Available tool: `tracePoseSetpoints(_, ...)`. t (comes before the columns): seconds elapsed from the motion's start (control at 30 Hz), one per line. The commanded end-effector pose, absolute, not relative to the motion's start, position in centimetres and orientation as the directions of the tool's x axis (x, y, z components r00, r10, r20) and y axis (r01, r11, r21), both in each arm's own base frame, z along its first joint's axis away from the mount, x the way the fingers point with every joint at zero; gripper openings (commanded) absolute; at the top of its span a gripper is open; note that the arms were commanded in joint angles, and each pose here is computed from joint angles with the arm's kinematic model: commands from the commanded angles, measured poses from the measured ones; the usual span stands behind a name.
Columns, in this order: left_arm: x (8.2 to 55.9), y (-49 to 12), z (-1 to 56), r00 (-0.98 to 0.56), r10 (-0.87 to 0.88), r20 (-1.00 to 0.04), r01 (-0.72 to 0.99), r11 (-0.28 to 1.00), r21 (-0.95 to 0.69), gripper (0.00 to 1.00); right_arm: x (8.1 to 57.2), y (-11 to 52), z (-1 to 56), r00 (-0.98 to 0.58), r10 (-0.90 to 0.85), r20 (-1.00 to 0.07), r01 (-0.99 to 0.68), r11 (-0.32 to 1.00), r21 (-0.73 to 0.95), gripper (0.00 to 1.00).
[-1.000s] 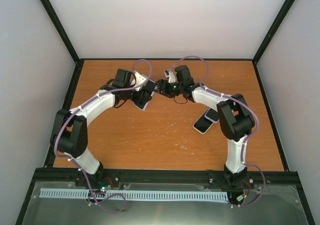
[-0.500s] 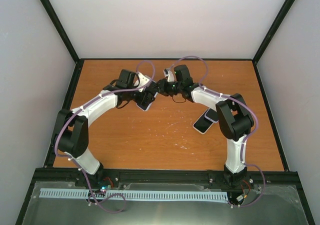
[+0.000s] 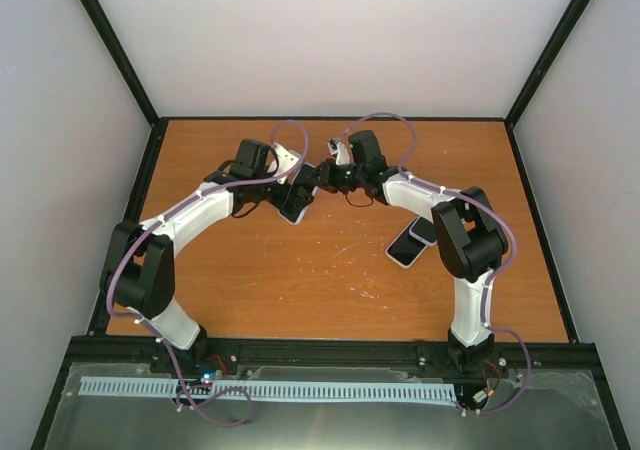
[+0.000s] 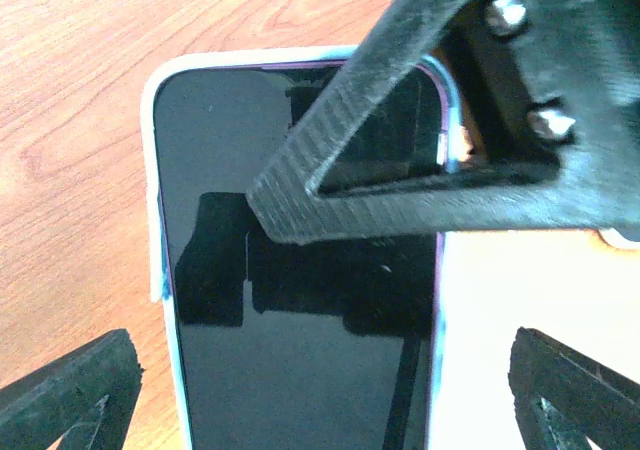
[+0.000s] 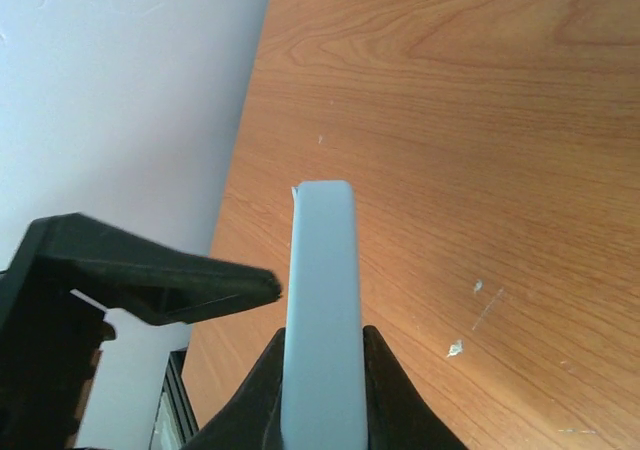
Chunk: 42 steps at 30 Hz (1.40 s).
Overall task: Take the phone out of the phone case
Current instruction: Adjust the phone.
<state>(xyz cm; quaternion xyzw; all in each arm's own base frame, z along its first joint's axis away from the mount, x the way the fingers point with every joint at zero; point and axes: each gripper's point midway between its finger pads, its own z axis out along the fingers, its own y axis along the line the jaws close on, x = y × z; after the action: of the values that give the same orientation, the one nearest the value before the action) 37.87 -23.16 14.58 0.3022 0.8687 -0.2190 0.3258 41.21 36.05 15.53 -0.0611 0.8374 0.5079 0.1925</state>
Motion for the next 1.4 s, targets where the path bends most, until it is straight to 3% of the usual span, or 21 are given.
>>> tracePoseSetpoints(0.0,36.9,-23.8,17.4,-0.543,0.357,-0.76,0.707,0.683,-0.184,1.0,41.3,35.6,18.9,-0.88,0.095,-0.465,-0.381,0.443,0.812,0.03)
tracePoseSetpoints(0.27,34.3,-21.8,21.4,-0.502,0.246,-0.829,0.76,0.583,-0.287,1.0,39.6,34.4,23.0,-0.811,0.04,-0.583,-0.54,0.333,0.773,0.03)
tracePoseSetpoints(0.6,28.8,-20.4,22.5,-0.446,0.227,-0.866,0.85,0.411,-0.329,1.0,35.0,33.5,27.8,-0.665,-0.076,-0.743,-0.747,0.039,0.664,0.03)
tracePoseSetpoints(0.77,26.4,-21.4,23.1,-0.437,0.235,-0.868,0.892,0.24,-0.383,1.0,33.1,33.3,29.0,-0.602,-0.141,-0.786,-0.79,-0.044,0.612,0.04)
tracePoseSetpoints(0.97,26.0,-22.3,22.9,-0.514,0.207,-0.833,0.858,0.116,-0.5,0.8,31.8,33.2,30.0,-0.549,-0.174,-0.817,-0.818,-0.085,0.568,0.04)
tracePoseSetpoints(1.37,27.8,-22.9,23.1,-0.533,0.184,-0.826,0.846,0.119,-0.52,0.47,30.2,33.9,31.7,-0.49,-0.191,-0.85,-0.844,-0.141,0.518,0.04)
